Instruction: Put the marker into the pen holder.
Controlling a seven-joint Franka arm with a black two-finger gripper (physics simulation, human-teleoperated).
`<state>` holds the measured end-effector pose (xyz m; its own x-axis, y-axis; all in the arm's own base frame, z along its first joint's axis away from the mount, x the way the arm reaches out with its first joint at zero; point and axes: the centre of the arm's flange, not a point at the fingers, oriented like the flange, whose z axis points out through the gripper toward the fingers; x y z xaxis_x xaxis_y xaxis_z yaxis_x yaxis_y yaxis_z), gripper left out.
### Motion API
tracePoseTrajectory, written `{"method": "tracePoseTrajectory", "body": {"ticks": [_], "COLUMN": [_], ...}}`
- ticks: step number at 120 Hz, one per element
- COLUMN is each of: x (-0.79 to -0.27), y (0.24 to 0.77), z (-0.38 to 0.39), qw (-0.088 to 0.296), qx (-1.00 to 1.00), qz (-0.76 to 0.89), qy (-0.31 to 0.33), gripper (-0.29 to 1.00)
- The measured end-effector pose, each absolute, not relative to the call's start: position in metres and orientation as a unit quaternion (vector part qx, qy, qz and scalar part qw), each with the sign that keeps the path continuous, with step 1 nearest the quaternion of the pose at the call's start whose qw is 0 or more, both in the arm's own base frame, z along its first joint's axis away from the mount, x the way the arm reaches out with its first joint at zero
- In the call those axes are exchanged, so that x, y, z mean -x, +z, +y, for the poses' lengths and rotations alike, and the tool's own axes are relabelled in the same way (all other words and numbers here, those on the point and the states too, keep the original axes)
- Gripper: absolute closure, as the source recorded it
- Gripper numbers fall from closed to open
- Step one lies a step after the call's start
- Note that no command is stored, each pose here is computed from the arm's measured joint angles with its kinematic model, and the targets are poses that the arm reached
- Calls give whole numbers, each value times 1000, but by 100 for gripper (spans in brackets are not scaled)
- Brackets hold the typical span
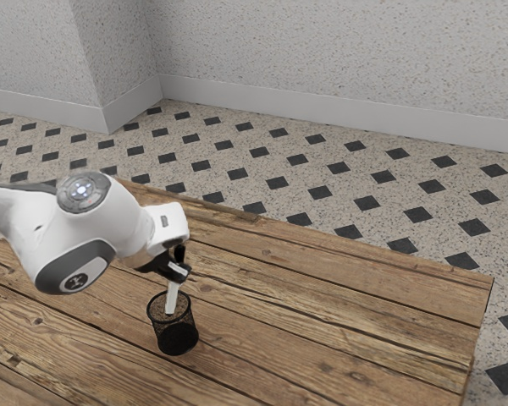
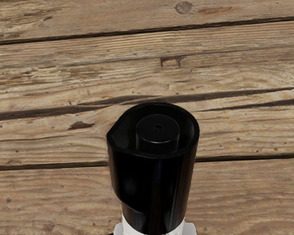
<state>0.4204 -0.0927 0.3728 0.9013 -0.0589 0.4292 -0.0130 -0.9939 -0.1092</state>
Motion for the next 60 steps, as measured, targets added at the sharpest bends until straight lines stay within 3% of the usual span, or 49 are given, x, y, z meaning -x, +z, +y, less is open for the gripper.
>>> {"method": "tracePoseTrajectory", "body": {"ticks": [21,32,39,47,54,60], "x": [-418,-452,-495,-551,-568,-570], "y": [377,419,483,592,672,708], "z": [-98,-56,-40,-25,-11,1], "qw": [54,53,44,30,30,34], "qx": [974,968,959,948,943,946], "qz": [0,-70,-112,-150,-167,-177], "qy": [-220,-237,-258,-279,-286,-269], "gripper": [32,21,16,12,9,7]}}
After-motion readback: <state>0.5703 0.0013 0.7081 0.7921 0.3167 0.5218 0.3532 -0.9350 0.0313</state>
